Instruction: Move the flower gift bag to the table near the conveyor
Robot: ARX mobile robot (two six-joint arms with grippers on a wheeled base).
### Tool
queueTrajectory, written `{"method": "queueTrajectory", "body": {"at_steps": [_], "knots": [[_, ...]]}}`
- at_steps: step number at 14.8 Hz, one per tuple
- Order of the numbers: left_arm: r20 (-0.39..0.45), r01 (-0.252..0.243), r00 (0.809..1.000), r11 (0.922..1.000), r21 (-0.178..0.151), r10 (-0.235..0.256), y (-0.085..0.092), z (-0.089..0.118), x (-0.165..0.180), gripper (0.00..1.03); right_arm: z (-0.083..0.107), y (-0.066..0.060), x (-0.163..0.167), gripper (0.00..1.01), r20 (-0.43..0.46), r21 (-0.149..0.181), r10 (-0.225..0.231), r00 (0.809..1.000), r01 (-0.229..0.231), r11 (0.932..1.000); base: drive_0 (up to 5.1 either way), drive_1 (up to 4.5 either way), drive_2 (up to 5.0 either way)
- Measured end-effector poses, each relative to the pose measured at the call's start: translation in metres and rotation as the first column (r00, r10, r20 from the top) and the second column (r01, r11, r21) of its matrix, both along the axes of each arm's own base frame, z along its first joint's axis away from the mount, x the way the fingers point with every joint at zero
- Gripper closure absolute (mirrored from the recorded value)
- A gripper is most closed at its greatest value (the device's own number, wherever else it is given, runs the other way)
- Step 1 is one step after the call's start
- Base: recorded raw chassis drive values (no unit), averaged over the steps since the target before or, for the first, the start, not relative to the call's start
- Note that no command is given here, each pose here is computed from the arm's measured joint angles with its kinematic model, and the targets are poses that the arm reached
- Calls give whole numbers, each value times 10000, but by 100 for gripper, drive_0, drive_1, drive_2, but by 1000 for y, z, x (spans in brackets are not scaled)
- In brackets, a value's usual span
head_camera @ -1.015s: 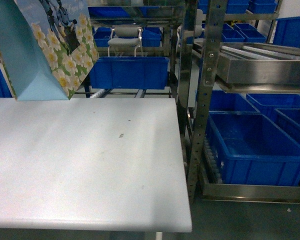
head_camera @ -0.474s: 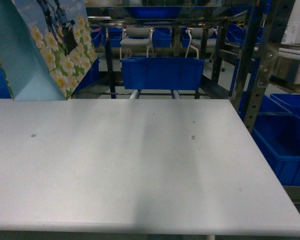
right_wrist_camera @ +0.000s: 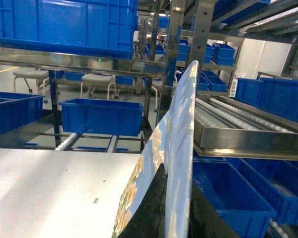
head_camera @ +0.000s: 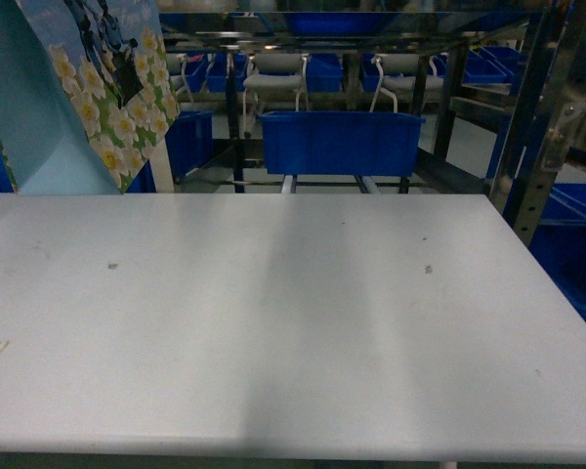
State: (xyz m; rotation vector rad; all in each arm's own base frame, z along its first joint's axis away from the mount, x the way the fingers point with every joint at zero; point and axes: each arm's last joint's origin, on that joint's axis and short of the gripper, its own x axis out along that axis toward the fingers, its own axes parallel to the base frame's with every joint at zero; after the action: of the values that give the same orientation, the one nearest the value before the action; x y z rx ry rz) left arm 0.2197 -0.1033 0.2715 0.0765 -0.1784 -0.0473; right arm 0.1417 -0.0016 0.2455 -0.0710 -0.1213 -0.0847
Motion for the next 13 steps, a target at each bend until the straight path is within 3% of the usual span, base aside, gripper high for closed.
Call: {"method": "queueTrajectory", "body": {"at_steps": [12, 13], "knots": [[-3, 0, 10000, 10000, 2, 0, 0, 0, 0, 101, 0, 0, 0, 98, -31, 0, -4, 10000, 4, 10000, -491, 245, 245], [7, -8, 10000, 10000, -4, 8, 0, 0, 0, 101, 0, 0, 0, 98, -27, -3, 23, 10000, -23, 10000, 0, 0, 0]]}}
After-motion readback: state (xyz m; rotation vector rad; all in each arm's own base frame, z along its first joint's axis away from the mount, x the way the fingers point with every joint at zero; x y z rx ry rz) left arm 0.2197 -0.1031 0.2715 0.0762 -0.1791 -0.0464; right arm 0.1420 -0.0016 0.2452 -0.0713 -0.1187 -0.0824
